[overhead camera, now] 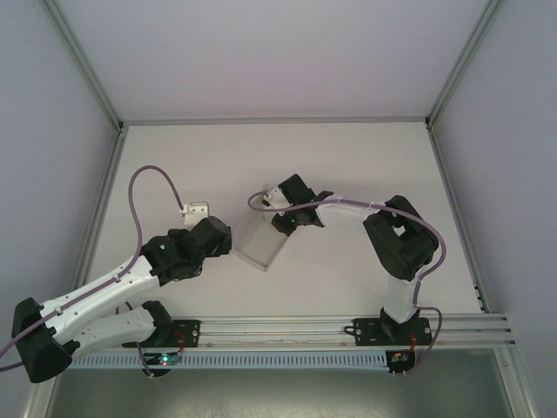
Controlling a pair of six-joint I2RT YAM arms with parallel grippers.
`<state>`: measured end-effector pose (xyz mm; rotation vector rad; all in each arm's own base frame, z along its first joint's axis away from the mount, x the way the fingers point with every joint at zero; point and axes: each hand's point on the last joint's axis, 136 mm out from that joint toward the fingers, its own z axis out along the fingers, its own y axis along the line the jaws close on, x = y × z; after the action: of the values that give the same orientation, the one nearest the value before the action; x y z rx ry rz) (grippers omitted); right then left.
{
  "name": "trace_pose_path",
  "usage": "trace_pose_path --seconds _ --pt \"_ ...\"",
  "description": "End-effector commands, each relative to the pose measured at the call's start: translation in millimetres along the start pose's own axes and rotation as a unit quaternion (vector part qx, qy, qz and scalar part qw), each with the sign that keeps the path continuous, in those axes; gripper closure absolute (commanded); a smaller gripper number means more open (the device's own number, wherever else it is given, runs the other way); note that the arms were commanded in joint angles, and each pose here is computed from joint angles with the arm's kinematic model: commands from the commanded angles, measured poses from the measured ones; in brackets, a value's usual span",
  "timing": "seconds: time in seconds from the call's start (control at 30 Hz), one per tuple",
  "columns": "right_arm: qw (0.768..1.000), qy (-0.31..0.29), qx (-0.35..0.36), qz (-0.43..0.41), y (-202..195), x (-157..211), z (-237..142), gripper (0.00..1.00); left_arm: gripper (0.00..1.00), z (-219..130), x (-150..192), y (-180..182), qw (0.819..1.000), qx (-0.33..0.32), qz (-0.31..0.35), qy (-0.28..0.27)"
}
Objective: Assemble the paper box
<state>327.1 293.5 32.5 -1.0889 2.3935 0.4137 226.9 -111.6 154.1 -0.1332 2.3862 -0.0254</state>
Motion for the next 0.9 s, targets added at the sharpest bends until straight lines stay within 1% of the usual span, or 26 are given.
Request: trace_pose_path --seconds 0.0,0.07,0.1,0.13,0.2,0.3,0.37,0.43,0.5,0.57,0.83,0.87 --pt "0.998 -0.032 0.043 0.038 -12 -10 -19 0.93 0.0 0 4 22 0.999 -0.038 -0.017 -0.008" --pt "0.991 -0.036 0.094 0.085 -23 -2 -27 0.97 0.0 -1 4 25 0.999 -0.042 -0.022 -0.011" --pt "0.984 -0.038 0.128 0.12 -31 3 -33 0.98 0.0 -1 4 26 0.999 -0.045 -0.026 -0.012" --pt "0.971 -0.041 0.167 0.164 -38 12 -40 0.98 0.0 -1 4 27 0.998 -0.048 -0.029 -0.014" --pt "0.948 -0.048 0.212 0.233 -44 29 -50 1.0 0.0 0 4 27 0.998 -0.049 -0.03 -0.015" --pt "0.912 -0.046 0.24 0.33 -41 57 -57 1.0 0.0 1 3 22 0.999 -0.041 -0.025 -0.012" --pt "0.896 -0.038 0.255 0.361 -37 72 -62 1.0 0.0 3 2 17 0.999 -0.034 -0.02 -0.009" --pt "0.875 -0.054 0.285 0.388 -37 80 -72 1.0 0.0 5 2 12 0.999 -0.026 -0.018 -0.007" --pt "0.865 -0.07 0.287 0.405 -32 82 -75 1.0 0.0 8 2 5 1.0 -0.015 -0.011 -0.005" --pt "0.864 -0.075 0.279 0.413 -26 83 -76 1.0 0.0 11 1 -2 1.0 -0.002 -0.003 -0.006" --pt "0.889 -0.062 0.246 0.381 -12 86 -65 1.0 0.0 18 -3 -35 0.998 0.055 0.034 0.001" --pt "0.889 -0.057 0.249 0.381 -12 88 -64 1.0 0.0 19 -3 -38 0.997 0.06 0.038 0.002"
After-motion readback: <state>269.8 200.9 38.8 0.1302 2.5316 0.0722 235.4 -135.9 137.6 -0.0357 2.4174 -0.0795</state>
